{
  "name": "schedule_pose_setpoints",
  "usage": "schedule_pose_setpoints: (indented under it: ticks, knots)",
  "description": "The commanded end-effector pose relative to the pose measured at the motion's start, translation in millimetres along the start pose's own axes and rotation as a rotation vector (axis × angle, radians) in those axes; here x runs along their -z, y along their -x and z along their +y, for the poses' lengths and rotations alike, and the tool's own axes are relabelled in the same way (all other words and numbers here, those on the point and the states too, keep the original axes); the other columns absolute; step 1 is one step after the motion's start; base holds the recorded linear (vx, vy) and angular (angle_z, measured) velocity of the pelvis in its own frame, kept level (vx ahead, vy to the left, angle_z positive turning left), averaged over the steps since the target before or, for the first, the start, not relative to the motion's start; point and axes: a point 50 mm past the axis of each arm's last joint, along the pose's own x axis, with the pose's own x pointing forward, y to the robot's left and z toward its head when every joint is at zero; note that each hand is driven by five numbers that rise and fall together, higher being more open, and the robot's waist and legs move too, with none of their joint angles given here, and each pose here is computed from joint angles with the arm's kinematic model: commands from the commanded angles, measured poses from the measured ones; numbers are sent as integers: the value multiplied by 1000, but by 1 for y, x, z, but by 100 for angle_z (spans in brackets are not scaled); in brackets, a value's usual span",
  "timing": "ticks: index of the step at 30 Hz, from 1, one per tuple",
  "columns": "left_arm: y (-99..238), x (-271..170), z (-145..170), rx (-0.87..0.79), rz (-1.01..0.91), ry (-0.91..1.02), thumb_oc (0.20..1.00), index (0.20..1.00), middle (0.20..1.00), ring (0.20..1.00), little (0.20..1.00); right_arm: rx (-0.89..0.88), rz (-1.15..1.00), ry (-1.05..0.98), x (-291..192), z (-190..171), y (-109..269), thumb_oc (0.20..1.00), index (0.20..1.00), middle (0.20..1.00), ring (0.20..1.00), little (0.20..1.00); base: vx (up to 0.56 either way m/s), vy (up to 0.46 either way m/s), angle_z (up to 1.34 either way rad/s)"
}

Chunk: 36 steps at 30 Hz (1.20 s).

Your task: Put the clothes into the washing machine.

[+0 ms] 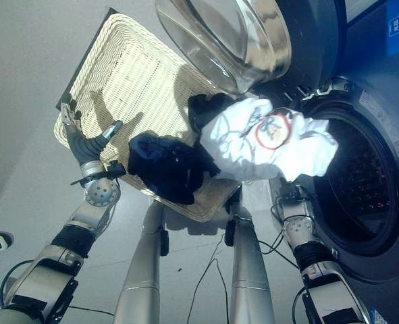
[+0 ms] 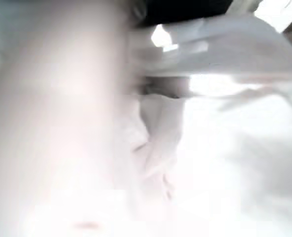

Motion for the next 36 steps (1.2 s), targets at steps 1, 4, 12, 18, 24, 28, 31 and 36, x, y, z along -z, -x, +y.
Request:
schedule_pose_setpoints:
  ticks: [1,4,12,18,24,28,31,36]
  knots:
    - [-17,-17,-2,-20,-80,79,1000,1000,1000,1000,1000,89,-216,-45,-55,-10,-7,200,200,200,200,200,5,-52,-2]
    - [-19,-16,-3,-7,-75,65,1000,1000,1000,1000,1000,131,-261,-51,-70,-14,-10,200,200,200,200,200,22,-54,-2]
    - [-20,-10,12,21,-78,-4,1000,1000,1000,1000,1000,459,-809,12,-196,15,-3,200,200,200,200,200,18,-95,-1]
    - [-27,-10,35,10,-92,-68,1000,1000,1000,1000,1000,666,-1278,-23,-280,58,45,200,200,200,200,200,7,-46,-3]
    - [-39,-12,49,14,-92,-97,1000,1000,1000,1000,1000,796,-1317,44,-313,36,68,200,200,200,200,200,14,-11,-2]
    - [-49,-18,48,26,-100,-97,1000,1000,1000,1000,1000,831,-1210,97,-316,32,61,1000,1000,1000,1000,1000,0,0,0]
    - [-51,-19,45,39,-102,-92,1000,1000,1000,1000,1000,863,-1059,222,-307,24,48,1000,1000,1000,1000,1000,0,0,0]
    - [-48,-20,35,60,-105,-86,1000,1000,1000,1000,1000,890,-813,381,-278,11,26,1000,1000,1000,1000,1000,17,-15,5]
